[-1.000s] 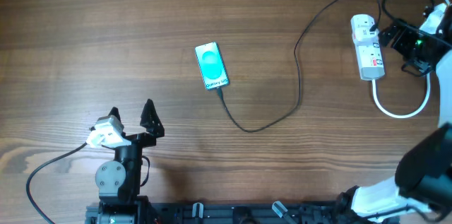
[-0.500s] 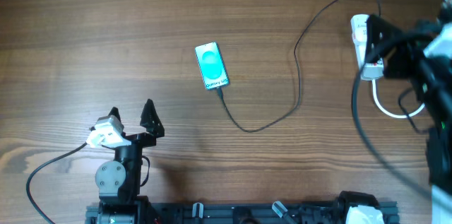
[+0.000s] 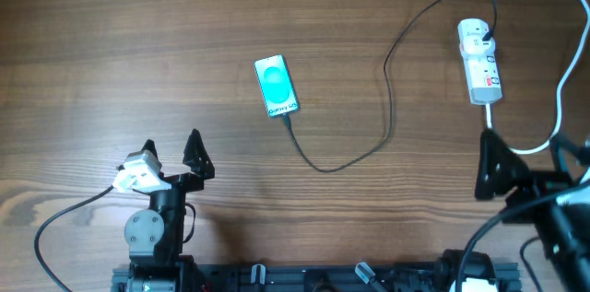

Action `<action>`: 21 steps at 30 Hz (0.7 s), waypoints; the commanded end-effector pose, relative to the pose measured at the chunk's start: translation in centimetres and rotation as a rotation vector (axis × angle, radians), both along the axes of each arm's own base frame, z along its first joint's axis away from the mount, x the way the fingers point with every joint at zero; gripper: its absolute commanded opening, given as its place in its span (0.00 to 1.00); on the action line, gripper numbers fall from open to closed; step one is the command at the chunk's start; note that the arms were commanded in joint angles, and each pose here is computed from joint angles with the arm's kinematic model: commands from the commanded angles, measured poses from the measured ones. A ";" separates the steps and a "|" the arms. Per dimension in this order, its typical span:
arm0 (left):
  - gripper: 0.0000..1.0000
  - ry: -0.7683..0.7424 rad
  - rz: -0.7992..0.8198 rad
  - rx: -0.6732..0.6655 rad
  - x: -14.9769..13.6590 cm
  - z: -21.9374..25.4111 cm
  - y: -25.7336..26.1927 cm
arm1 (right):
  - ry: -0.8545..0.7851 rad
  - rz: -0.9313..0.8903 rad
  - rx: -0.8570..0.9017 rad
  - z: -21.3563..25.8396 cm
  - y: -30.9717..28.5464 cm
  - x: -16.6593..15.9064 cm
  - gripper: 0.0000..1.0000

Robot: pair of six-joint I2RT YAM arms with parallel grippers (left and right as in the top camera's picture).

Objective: Plug charger to phone and switch on socket

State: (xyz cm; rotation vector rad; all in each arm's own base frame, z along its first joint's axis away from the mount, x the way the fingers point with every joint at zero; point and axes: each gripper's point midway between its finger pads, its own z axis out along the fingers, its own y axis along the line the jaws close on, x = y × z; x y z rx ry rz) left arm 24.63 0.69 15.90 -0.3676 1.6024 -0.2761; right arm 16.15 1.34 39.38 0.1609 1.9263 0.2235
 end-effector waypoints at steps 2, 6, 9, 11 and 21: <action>1.00 0.002 0.019 0.021 0.0 -0.1 0.4 | 0.026 -0.036 -0.017 -1.1 -0.4 -2.2 1.00; 1.00 0.003 0.019 0.021 0.0 -0.1 0.4 | 0.082 -0.014 -0.057 -3.0 -0.4 -2.3 1.00; 1.00 0.003 0.018 0.022 0.0 -0.1 0.4 | 0.137 0.005 -0.044 -6.4 -0.2 -0.9 1.00; 1.00 0.003 0.019 0.022 0.0 -0.1 0.4 | 0.084 0.071 -0.021 -7.9 0.7 1.4 1.00; 1.00 0.003 0.019 0.021 0.0 -0.1 0.4 | -0.427 0.295 -0.059 -7.8 4.1 5.4 1.00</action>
